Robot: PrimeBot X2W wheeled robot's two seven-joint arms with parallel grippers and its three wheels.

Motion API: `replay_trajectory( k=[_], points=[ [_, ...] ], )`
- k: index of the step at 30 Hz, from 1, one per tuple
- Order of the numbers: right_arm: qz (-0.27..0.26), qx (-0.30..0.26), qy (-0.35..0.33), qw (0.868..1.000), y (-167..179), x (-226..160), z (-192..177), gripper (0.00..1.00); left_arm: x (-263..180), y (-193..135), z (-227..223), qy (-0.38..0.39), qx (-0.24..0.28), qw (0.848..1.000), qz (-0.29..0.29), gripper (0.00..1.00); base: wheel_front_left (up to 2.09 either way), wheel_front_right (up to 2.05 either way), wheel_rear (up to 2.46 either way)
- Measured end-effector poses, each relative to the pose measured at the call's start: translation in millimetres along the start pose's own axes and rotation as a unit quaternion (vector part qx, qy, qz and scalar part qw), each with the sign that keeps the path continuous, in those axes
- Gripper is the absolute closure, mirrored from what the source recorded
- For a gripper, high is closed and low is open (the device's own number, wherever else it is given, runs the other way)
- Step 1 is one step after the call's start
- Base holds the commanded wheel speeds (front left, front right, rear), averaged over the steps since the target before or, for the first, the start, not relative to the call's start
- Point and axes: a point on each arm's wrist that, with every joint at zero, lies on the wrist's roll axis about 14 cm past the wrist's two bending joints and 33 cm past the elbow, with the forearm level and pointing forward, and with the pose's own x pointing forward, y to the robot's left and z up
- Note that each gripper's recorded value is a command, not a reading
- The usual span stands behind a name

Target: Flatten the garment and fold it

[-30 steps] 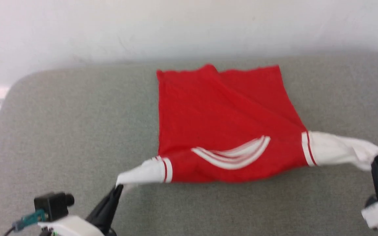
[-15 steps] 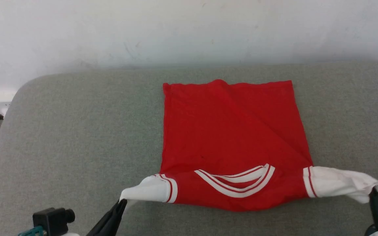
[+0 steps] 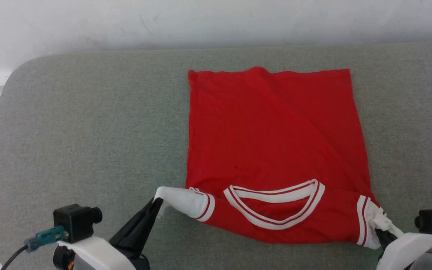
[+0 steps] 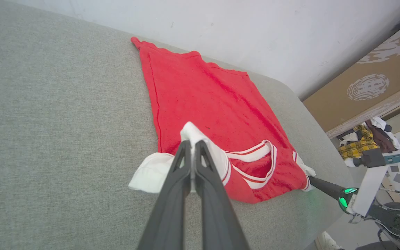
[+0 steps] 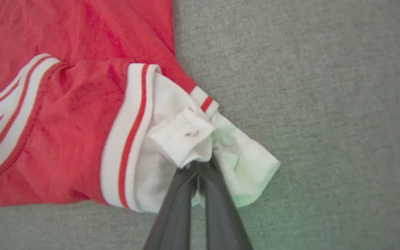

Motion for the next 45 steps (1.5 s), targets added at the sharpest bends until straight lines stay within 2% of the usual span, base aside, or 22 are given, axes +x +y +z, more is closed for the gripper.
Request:
replay_trajectory(
  k=[4, 5, 6, 7, 8, 12, 15, 21, 24, 26, 31, 37, 40, 45],
  points=[
    [-0.007, -0.020, 0.017, 1.000, -1.4, 12.2, -3.5, 1.00, 1.2, 0.0, 0.5, 0.000, 0.000, 1.000, -0.002, 1.00, 0.00, 0.00, 0.00],
    [-0.007, -0.022, 0.017, 1.000, -1.5, 14.0, -3.3, 0.93, 1.1, 0.3, 0.4, 0.001, 0.000, 1.000, -0.001, 1.00, 0.00, 0.00, 0.00],
    [-0.007, -0.019, 0.017, 1.000, -1.8, 15.4, -2.3, 0.68, 1.2, 0.6, 0.8, 0.001, 0.000, 1.000, -0.001, 1.00, 0.00, 0.00, 0.00],
    [-0.007, -0.018, 0.015, 1.000, -1.9, 16.3, -0.3, 0.31, 1.3, 0.8, 1.4, 0.001, 0.001, 1.000, -0.001, 1.00, 0.00, 0.00, 0.00],
    [-0.007, -0.019, 0.013, 1.000, -1.6, 16.5, 1.0, 0.00, 1.3, 0.9, 1.4, 0.001, 0.001, 1.000, -0.001, 1.00, 0.00, 0.00, 0.00],
    [0.007, -0.015, 0.011, 1.000, 4.7, 12.4, 14.7, 0.00, 2.4, -1.1, 2.7, 0.000, 0.004, 1.000, -0.005, 1.00, 0.00, 0.00, 0.00],
    [0.026, -0.021, -0.006, 0.999, 14.7, 3.0, 38.4, 0.00, 3.8, -2.5, 3.7, -0.001, 0.005, 1.000, -0.008, 1.00, 0.00, 0.00, 0.00],
    [0.028, -0.053, -0.098, 0.993, 16.2, -26.2, 123.4, 0.00, 7.3, -2.7, 3.6, -0.003, 0.005, 1.000, -0.010, 1.00, 0.00, 0.00, 0.00],
    [0.022, -0.096, -0.145, 0.984, 22.0, -28.7, 168.6, 0.00, 9.1, -1.0, 2.0, -0.001, 0.003, 1.000, -0.008, 1.00, 0.00, 0.00, 0.00],
    [0.026, -0.101, -0.174, 0.979, 30.4, -24.4, 195.2, 0.00, 10.9, 0.5, 0.9, 0.001, 0.004, 1.000, -0.007, 1.00, 0.00, 0.00, 0.00],
    [0.024, -0.122, -0.185, 0.975, 47.7, 10.6, 236.2, 0.00, 20.0, 1.8, 3.1, 0.001, 0.013, 1.000, -0.013, 1.00, 0.00, 0.00, 0.00],
    [0.013, -0.116, -0.155, 0.981, 61.3, 66.5, 260.9, 0.00, 34.1, 7.4, 3.1, 0.005, 0.014, 1.000, -0.016, 1.00, 0.00, 0.00, 0.00],
    [-0.001, -0.111, -0.127, 0.986, 61.0, 95.4, 261.5, 0.00, 41.6, 12.3, 2.0, 0.008, 0.013, 1.000, -0.015, 1.00, 0.00, 0.00, 0.00],
    [-0.021, -0.110, -0.072, 0.991, 57.8, 139.2, 242.6, 0.00, 49.2, 23.4, -5.2, 0.019, 0.005, 1.000, -0.003, 1.00, 0.00, 0.00, 0.00]
  ],
)
